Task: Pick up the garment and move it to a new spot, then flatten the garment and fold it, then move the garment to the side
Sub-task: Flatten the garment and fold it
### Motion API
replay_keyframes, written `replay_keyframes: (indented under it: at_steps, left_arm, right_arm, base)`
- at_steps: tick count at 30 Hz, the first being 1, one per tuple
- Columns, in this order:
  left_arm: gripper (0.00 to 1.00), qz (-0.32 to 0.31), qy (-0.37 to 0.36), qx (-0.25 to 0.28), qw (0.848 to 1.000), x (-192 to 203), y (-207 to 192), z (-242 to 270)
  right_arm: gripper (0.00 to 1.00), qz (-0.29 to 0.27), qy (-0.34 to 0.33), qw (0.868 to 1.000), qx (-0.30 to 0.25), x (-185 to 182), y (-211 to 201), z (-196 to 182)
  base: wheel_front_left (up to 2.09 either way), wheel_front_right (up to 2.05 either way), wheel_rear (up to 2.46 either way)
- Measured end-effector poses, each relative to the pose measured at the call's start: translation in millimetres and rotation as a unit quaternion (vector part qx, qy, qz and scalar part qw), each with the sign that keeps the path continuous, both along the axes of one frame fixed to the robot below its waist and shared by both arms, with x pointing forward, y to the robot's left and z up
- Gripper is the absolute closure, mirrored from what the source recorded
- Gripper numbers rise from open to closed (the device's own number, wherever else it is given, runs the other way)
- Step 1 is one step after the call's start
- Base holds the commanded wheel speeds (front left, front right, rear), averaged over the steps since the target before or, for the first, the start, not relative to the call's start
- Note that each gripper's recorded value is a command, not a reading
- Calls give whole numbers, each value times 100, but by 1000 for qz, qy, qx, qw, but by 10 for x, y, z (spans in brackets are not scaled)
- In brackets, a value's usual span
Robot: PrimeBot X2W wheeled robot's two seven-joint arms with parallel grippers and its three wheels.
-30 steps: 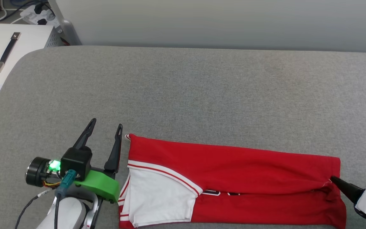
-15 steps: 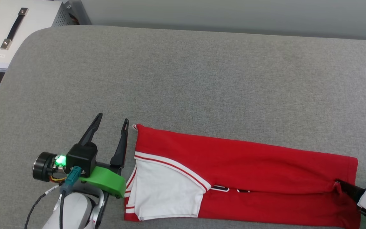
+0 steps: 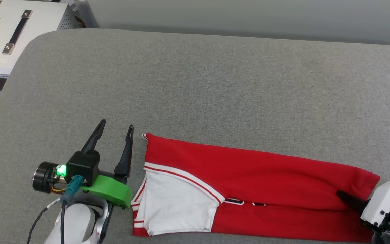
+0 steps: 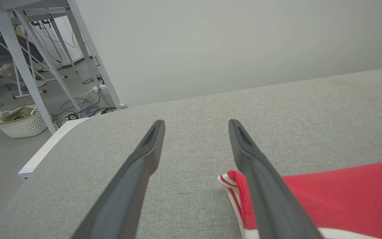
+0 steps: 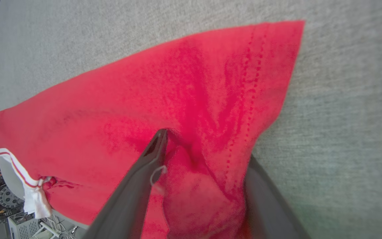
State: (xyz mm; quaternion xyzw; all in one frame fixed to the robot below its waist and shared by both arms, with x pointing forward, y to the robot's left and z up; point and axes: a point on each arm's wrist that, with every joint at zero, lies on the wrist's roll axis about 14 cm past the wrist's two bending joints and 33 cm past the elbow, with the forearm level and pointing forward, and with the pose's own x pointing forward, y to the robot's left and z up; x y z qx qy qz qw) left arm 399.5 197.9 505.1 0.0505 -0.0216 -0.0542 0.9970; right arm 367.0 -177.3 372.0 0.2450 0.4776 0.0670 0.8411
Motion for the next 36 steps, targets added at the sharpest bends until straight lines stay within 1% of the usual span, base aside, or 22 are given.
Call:
replay_keyframes:
  at_steps: [3, 8, 12, 16, 21, 24, 26, 30, 36]
  left_arm:
    - [0, 0, -1, -2, 1000, -2, -5, 3]
    - [0, -1, 2, -3, 1000, -36, -12, -22]
    - [0, -4, -13, -4, 1000, -16, -37, 76]
    - [0, -7, -19, -8, 1000, -13, -55, 111]
    - [0, -9, -16, -10, 1000, -29, -73, 84]
    - [0, -9, -16, -13, 1000, -31, -84, 84]
    - [0, -10, -16, -15, 1000, -38, -93, 86]
    - [0, -11, -15, -24, 1000, -83, -138, 83]
    - [0, -7, -19, -31, 999, -203, -127, 110]
  right_arm:
    - [100, -6, -9, 1000, -2, 5, -23, 4]
    - [100, -31, -35, 999, 4, 38, -90, 57]
    - [100, -46, -50, 998, 0, 41, -200, 110]
    - [100, -67, -62, 996, -22, 18, -458, 160]
    - [100, -100, -79, 990, -61, 8, -883, 259]
    - [100, -105, -87, 988, -74, 14, -996, 320]
    - [100, -103, -93, 988, -73, 18, -984, 355]
    - [100, -81, -106, 988, -77, -21, -887, 440]
    - [100, -51, -123, 990, -34, -128, -522, 578]
  base:
    - [0, 0, 0]
    - [0, 0, 0]
    - [0, 0, 0]
    - [0, 0, 0]
    - [0, 0, 0]
    - [0, 0, 0]
    - [0, 0, 0]
    - [0, 0, 0]
    - [0, 0, 0]
